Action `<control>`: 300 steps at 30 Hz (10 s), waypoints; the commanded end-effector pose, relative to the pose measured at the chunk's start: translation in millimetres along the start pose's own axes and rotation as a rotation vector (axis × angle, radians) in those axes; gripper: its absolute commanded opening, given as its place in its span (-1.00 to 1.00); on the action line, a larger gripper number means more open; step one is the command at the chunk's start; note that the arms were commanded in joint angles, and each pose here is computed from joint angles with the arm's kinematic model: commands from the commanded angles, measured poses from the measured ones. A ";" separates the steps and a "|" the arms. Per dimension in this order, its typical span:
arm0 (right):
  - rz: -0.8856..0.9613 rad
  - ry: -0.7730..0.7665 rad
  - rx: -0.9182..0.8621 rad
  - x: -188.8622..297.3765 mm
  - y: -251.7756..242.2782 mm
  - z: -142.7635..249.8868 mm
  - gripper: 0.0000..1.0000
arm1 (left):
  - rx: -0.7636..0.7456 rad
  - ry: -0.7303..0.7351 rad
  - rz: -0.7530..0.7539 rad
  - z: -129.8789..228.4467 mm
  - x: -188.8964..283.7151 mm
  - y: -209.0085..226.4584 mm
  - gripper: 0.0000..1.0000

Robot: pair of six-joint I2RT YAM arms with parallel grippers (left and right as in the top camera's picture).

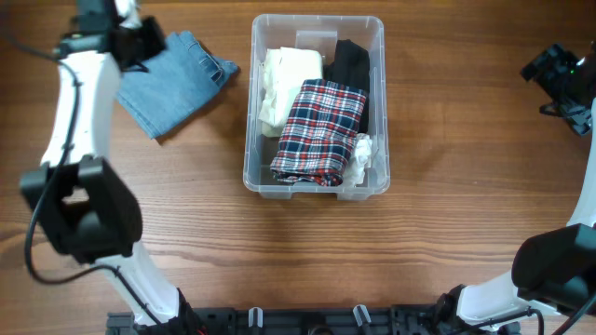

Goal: Pack container

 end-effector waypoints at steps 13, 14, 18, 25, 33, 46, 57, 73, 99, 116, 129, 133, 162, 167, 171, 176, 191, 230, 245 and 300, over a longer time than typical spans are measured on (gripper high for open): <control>-0.003 0.012 -0.011 -3.9 1.0 1.0 1.00 | 0.033 0.167 -0.157 50.1 -92.2 70.0 -0.92; -0.003 0.012 -0.011 -3.9 1.0 1.0 1.00 | 0.036 0.187 -0.157 55.0 -96.5 70.8 -0.92; -0.003 0.012 -0.011 -3.9 1.1 0.9 0.99 | 0.052 0.274 -0.159 71.9 -104.1 73.7 -0.92; -0.003 0.012 -0.011 -3.9 1.0 1.0 1.00 | 0.078 0.458 -0.191 97.5 -95.0 74.2 -0.92; -0.003 0.012 -0.011 -3.9 1.0 1.0 0.99 | 0.252 0.704 -0.230 129.0 -74.7 67.3 -0.92; -0.003 0.012 -0.011 -3.9 1.0 1.0 0.99 | 0.487 0.856 0.094 136.7 -56.7 23.0 -0.92; -0.003 0.012 -0.011 -3.9 1.0 1.0 1.00 | 0.416 0.557 0.213 86.3 -22.1 33.5 -0.92; -0.003 0.012 -0.011 -3.9 1.0 1.0 0.99 | 0.142 0.280 0.222 74.7 -2.2 135.4 0.82; -0.003 0.012 -0.012 -3.9 1.0 1.0 0.99 | 0.186 0.369 0.483 126.7 -77.7 137.7 0.75; -0.003 0.012 -0.011 -3.9 1.0 1.0 0.99 | 0.107 0.528 0.488 134.7 -90.8 83.7 0.35; -0.003 0.012 -0.011 -3.9 1.0 1.0 1.00 | 0.117 0.526 0.489 130.5 -84.0 83.9 -0.92; -0.003 0.012 -0.011 -3.9 1.0 1.0 0.99 | 0.114 0.483 0.492 106.8 -66.3 81.9 -0.92; -0.003 0.012 -0.011 -3.9 1.0 1.0 1.00 | -0.148 0.046 0.739 2.6 229.4 -128.7 -0.92; -0.003 0.012 -0.012 -3.9 1.0 1.0 1.00 | -0.146 0.140 0.840 12.8 219.5 -181.8 -0.92; -0.003 0.012 -0.011 -3.9 1.0 1.0 1.00 | -0.156 0.164 0.881 16.8 207.6 -223.3 -0.92; -0.003 0.012 -0.011 -3.9 1.0 0.9 0.99 | -0.116 0.188 0.772 24.2 176.8 -257.5 -0.92; -0.003 0.012 -0.011 -3.9 1.0 1.0 1.00 | -0.020 0.393 0.679 50.5 64.1 -280.8 -0.92; -0.003 0.012 -0.011 -3.9 1.0 0.9 0.99 | -0.180 0.196 0.500 38.2 117.4 -268.0 -0.28; -0.003 0.012 -0.011 -3.9 1.0 0.9 0.99 | -0.259 0.468 0.472 108.5 16.2 -315.7 -0.92; -0.003 0.012 -0.011 -3.9 1.0 1.0 1.00 | -0.313 0.256 0.352 87.2 11.8 -316.1 -0.92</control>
Point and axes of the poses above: each gripper's point midway between its finger pads, its own x axis back along the fingers, its own y axis along the line the jaws close on, z = x × y, the point moved 10 cm from there along x, back along the fingers, and after that the axes turned 12 degrees about -x, right-handed, at the moved point
